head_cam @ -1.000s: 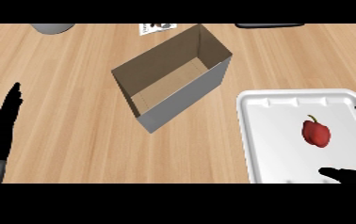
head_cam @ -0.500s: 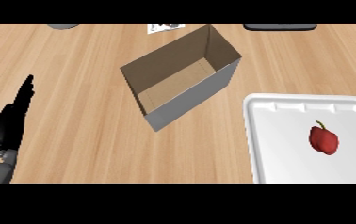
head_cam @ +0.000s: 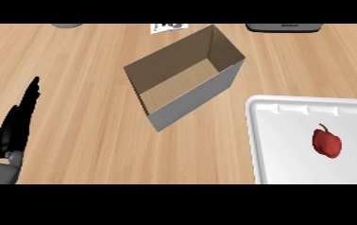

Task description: Pick the bell pepper from the tray and place it in the cardboard box

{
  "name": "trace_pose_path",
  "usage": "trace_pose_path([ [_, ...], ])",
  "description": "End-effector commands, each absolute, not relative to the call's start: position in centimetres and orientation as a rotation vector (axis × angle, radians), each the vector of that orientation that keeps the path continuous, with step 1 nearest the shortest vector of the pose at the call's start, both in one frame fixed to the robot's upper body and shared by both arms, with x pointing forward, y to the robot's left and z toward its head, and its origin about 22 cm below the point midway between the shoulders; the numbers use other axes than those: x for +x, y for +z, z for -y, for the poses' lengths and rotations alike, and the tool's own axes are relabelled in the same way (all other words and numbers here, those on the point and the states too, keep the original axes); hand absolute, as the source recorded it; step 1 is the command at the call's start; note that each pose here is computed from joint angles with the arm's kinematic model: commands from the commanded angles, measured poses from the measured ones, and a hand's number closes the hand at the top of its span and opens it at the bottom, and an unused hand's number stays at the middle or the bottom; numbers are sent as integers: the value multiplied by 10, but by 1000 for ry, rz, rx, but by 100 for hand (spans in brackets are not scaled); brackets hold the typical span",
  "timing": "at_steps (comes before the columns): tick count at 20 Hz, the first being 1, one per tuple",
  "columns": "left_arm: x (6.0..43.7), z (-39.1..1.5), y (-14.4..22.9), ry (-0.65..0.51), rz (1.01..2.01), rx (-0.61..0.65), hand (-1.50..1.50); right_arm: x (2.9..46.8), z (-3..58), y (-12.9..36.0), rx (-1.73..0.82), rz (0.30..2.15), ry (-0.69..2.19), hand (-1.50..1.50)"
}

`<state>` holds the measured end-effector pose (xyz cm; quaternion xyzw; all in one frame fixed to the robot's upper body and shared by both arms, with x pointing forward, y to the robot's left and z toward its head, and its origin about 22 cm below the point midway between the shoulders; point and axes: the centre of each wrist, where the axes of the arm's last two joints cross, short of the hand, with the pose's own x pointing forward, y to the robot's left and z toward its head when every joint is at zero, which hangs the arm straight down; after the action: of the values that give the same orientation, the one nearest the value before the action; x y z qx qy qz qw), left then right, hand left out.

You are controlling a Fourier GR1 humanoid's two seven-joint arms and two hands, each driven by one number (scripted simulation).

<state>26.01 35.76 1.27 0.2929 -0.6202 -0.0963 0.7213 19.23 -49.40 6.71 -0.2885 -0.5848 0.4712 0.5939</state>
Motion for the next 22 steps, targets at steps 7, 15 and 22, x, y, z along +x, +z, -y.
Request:
trace_pose_path([
  [7, 274, -339, 21, -207, 1370, 652, 0, 227, 448, 70, -668, 1156, 1200, -150],
  [15, 263, -355, -11, -196, 1363, 644, 0, 251, 426, 60, -677, 1144, 1230, -150],
  [22, 247, -347, 30, -196, 1377, 641, 0, 231, 427, 42, -610, 1181, 1228, -150],
])
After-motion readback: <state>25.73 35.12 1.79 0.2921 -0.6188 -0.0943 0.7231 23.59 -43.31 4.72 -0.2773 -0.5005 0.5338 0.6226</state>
